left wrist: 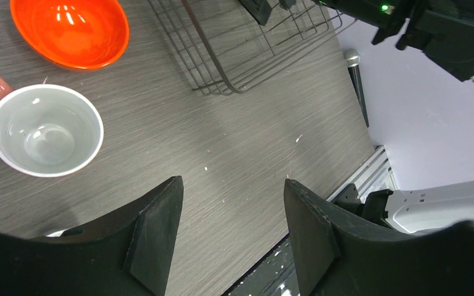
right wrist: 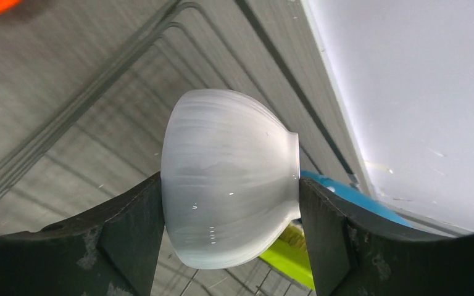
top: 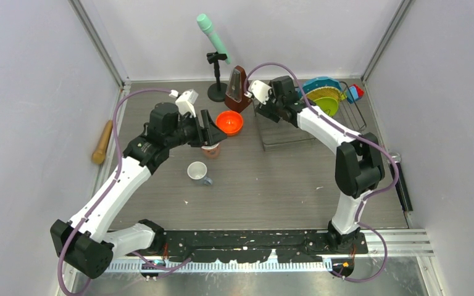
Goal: Load the mixed dishes into the dish rack
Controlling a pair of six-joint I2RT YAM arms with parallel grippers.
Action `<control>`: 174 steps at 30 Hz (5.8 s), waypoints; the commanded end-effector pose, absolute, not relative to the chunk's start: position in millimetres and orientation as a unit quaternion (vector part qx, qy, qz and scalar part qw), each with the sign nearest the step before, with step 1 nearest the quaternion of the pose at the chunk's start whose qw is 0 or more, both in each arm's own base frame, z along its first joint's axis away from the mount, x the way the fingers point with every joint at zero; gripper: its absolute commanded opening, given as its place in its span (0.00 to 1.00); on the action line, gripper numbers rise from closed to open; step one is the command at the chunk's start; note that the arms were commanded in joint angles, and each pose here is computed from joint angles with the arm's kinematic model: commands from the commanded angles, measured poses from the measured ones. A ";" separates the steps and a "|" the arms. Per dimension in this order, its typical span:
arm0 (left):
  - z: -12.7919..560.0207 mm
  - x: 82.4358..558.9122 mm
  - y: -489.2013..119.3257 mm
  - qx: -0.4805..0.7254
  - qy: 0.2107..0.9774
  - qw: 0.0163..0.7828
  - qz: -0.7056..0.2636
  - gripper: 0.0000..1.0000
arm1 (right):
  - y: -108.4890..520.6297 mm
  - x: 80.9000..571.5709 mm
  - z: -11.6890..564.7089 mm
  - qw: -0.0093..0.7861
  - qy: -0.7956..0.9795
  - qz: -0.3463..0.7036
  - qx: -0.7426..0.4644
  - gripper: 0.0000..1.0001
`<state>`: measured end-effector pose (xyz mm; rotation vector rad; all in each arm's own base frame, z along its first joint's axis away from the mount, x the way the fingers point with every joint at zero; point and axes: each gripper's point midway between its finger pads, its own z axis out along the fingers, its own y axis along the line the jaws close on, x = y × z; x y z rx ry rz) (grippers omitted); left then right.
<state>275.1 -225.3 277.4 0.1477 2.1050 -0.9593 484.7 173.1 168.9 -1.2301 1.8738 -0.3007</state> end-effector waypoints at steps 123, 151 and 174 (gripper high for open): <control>369.5 321.8 -260.9 0.025 0.750 0.405 -0.522 0.00 | 241.4 294.0 408.5 0.503 0.712 0.487 -0.057 1.00; 377.0 319.9 -272.0 0.028 0.733 0.383 -0.562 0.00 | 262.3 295.0 380.9 0.437 0.728 0.523 -0.067 1.00; 360.9 351.2 -284.0 0.012 0.732 0.381 -0.565 0.09 | 255.2 319.8 374.2 0.463 0.730 0.503 -0.020 0.02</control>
